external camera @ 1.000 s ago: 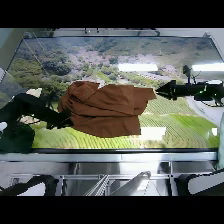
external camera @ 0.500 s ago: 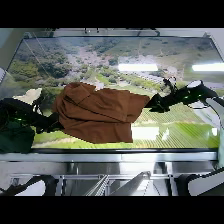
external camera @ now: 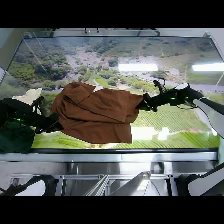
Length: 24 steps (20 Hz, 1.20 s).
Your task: Fold the shirts.
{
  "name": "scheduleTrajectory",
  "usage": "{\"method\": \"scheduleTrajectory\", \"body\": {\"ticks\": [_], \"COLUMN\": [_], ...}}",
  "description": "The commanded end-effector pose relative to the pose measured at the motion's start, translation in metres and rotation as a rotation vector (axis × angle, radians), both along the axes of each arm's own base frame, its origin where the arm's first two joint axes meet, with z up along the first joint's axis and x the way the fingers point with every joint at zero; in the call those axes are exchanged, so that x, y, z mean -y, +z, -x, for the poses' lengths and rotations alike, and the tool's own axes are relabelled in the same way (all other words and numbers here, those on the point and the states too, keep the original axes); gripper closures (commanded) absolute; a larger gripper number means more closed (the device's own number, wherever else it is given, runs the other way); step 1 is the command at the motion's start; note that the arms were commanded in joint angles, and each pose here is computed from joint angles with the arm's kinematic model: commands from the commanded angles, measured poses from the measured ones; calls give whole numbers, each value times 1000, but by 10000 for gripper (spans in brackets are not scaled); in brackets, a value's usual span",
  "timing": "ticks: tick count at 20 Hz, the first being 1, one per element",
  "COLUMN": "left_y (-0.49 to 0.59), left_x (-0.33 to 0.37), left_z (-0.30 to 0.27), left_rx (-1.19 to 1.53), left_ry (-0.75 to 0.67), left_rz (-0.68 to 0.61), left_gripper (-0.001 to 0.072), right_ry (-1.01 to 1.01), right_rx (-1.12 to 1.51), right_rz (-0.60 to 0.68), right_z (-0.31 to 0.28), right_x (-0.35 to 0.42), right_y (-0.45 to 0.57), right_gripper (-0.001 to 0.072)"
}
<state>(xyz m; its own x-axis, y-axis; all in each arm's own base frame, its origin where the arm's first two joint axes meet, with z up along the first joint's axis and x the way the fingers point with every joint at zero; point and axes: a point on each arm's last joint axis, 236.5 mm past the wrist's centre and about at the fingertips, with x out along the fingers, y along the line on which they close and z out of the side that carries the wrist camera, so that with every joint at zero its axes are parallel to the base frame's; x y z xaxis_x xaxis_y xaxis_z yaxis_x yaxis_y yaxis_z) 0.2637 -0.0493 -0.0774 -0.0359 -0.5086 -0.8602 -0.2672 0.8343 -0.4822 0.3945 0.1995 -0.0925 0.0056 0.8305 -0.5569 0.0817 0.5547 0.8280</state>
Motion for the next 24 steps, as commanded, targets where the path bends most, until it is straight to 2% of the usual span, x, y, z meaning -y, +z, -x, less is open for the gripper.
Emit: {"method": "scheduleTrajectory", "body": {"ticks": [1,3,4,7,9,11,14,16,17,21,22,24], "left_y": [28,110,156,312,411,495,569,576,574,504,475,409], "left_x": [24,65,76,97,107,116,112,100,93,71,66,58], "left_z": [-10,-34,-43,-37,-7,33,81,82,74,8,-13,-63], "left_rx": [72,273,376,778,1083,1377,1674,1700,1683,1413,1315,1141], "left_ry": [-59,-124,-148,-305,-424,-493,-479,-440,-409,-316,-294,-242], "left_rz": [128,368,442,491,397,259,-11,-148,-158,102,170,288], "left_gripper": [687,687,688,687,686,686,686,686,686,686,686,686], "right_ry": [86,83,57,-60,-179,-343,-525,-573,-571,-392,-357,-295], "right_rx": [103,263,365,815,1201,1532,1902,1948,1924,1645,1545,1338], "right_rz": [-142,-141,-131,-73,10,183,450,505,487,118,62,35], "right_z": [8,3,-2,3,44,101,181,192,183,107,76,9], "right_x": [-21,-8,5,56,86,108,114,118,122,129,134,137], "right_y": [49,112,150,312,438,537,620,630,627,572,544,472], "right_gripper": [691,692,692,691,691,691,691,692,692,692,692,691]}}
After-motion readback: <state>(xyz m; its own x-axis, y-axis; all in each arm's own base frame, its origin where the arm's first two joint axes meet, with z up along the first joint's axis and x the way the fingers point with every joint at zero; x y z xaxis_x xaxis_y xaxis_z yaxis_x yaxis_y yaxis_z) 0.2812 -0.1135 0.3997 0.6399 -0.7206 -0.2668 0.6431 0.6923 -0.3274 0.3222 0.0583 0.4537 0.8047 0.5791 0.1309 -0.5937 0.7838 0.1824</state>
